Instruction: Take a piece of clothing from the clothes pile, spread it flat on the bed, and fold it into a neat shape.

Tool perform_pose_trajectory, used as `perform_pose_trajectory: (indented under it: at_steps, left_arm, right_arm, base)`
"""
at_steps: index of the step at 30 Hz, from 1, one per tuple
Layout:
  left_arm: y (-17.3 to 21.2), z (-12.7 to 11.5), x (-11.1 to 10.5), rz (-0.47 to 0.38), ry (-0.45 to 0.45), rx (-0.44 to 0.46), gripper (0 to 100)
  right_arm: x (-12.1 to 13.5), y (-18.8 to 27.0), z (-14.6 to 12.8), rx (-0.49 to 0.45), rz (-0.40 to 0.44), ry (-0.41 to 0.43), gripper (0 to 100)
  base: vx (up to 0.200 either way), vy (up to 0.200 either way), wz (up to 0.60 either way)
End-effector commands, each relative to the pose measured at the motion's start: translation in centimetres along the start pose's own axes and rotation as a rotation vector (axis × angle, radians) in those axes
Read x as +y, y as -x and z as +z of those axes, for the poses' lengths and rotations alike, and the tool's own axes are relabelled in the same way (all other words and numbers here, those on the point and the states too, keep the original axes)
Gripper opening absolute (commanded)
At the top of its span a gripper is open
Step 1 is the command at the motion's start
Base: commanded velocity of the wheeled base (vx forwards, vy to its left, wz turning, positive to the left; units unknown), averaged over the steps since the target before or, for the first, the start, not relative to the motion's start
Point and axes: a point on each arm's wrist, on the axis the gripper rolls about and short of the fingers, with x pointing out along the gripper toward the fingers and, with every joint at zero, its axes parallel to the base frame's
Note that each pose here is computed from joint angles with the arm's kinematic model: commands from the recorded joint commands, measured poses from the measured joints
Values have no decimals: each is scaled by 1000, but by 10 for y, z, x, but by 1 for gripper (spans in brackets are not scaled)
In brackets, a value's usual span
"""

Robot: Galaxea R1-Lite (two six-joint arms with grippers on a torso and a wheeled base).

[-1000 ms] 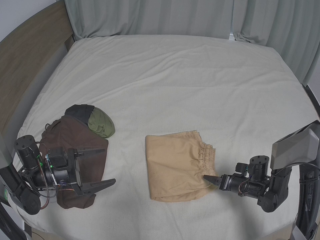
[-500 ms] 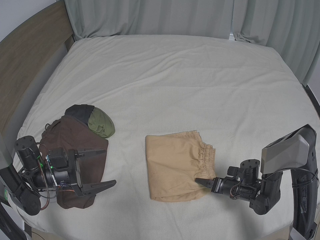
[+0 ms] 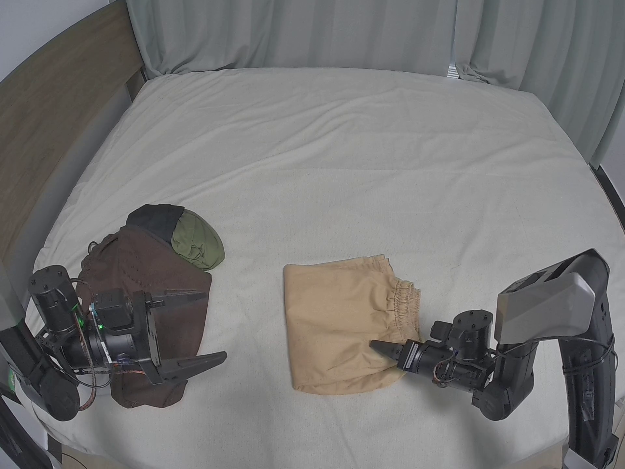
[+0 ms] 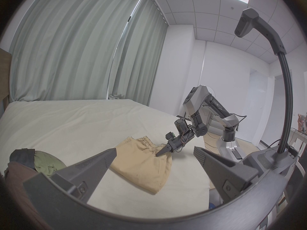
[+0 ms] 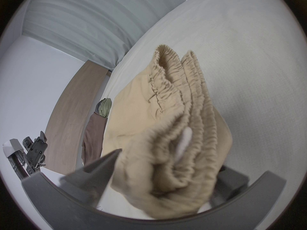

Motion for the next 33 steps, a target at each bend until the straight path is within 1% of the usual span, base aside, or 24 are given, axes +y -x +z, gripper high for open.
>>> perform_pose_trajectory:
  at_steps: [1, 8, 15, 16, 18, 19, 22, 23, 26, 33]
  left_arm:
    - [0, -1, 0, 0, 2, 1, 100]
    - [0, -1, 0, 0, 4, 2, 100]
    - [0, -1, 1, 3, 4, 2, 100]
    - [0, -1, 0, 0, 4, 2, 100]
    - [0, -2, -2, -6, 10, 6, 100]
    - [0, -2, -2, -6, 10, 6, 100]
    - [1, -3, -3, -5, 16, 10, 100]
    - [1, -3, -3, -5, 16, 10, 100]
    - [1, -4, -4, -5, 20, 13, 100]
    - [-1, -4, -6, -16, 21, 13, 100]
  right_arm:
    - [0, -1, -1, 4, 2, 1, 0]
    - [1, -1, -2, 5, 5, 3, 0]
    - [13, -1, -3, 8, 39, 18, 0]
    - [26, 5, 2, -8, 73, 31, 0]
    - [35, 10, 6, -20, 99, 41, 0]
    - [35, 10, 6, -20, 99, 41, 0]
    - [54, 20, 19, -67, 157, 60, 0]
    - [55, 21, 20, -71, 162, 61, 0]
    - [71, 29, 31, -102, 224, 82, 0]
    - [87, 37, 41, -123, 293, 104, 0]
  base:
    - [0, 0, 0]
    - [0, 0, 0]
    - [0, 0, 0]
    - [0, 0, 0]
    - [0, 0, 0]
    - [0, 0, 0]
    - [0, 0, 0]
    - [0, 0, 0]
    - [0, 0, 0]
    - [0, 0, 0]
